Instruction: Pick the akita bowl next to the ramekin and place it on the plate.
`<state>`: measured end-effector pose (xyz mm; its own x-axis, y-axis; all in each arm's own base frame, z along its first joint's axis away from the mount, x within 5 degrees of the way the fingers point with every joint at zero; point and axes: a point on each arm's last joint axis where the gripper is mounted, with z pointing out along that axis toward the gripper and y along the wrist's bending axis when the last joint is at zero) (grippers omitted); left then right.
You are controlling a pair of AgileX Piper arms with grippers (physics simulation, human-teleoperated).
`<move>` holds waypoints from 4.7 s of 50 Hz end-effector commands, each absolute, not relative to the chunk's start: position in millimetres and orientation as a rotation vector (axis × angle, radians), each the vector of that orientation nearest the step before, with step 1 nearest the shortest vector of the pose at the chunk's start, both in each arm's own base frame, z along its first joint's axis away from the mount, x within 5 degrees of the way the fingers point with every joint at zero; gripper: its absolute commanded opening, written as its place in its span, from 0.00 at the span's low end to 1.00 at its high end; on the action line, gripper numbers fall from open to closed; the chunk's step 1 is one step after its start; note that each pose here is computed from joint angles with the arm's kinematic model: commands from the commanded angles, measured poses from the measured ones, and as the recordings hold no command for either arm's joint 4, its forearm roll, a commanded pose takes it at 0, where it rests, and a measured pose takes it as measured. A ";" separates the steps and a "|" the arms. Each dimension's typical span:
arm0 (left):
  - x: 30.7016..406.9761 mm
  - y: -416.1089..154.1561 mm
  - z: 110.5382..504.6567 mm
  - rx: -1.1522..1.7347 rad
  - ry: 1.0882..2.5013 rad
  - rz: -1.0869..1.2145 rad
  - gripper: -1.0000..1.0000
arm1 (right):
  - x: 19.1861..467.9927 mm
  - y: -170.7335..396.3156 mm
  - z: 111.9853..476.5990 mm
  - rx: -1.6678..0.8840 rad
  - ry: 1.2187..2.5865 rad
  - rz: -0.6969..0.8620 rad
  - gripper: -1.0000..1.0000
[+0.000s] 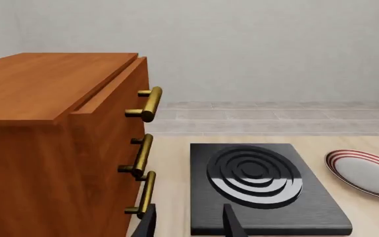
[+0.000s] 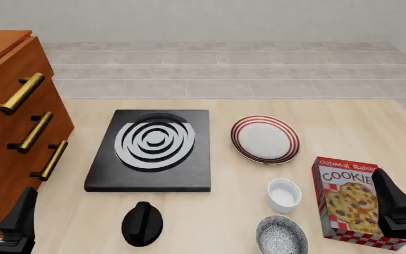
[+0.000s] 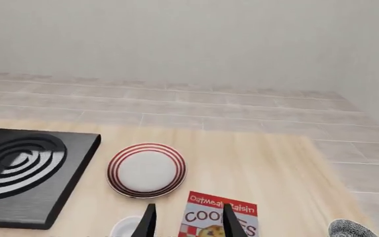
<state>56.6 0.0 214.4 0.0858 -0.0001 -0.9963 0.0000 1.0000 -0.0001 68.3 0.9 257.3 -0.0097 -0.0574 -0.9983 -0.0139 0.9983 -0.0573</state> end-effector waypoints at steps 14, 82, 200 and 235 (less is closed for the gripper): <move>56.6 0.0 214.4 0.000 1.485 0.000 1.00 | 95.7 5.5 289.3 -0.112 1.753 -0.010 1.00; 56.6 0.0 214.4 0.000 1.485 0.000 1.00 | 81.3 28.6 290.2 -0.142 2.125 0.323 1.00; 56.6 0.0 214.4 0.000 1.485 0.000 1.00 | 116.4 55.6 177.9 -0.139 2.369 0.379 1.00; 56.6 0.0 214.4 0.000 1.485 0.000 1.00 | 122.2 64.6 151.6 -0.174 2.439 0.378 1.00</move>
<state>56.6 0.0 214.4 0.0857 -0.0001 -0.9963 0.0000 1.0000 -0.0001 122.2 63.7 158.8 -0.7672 -0.0228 -0.6410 -0.2183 0.9490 0.2275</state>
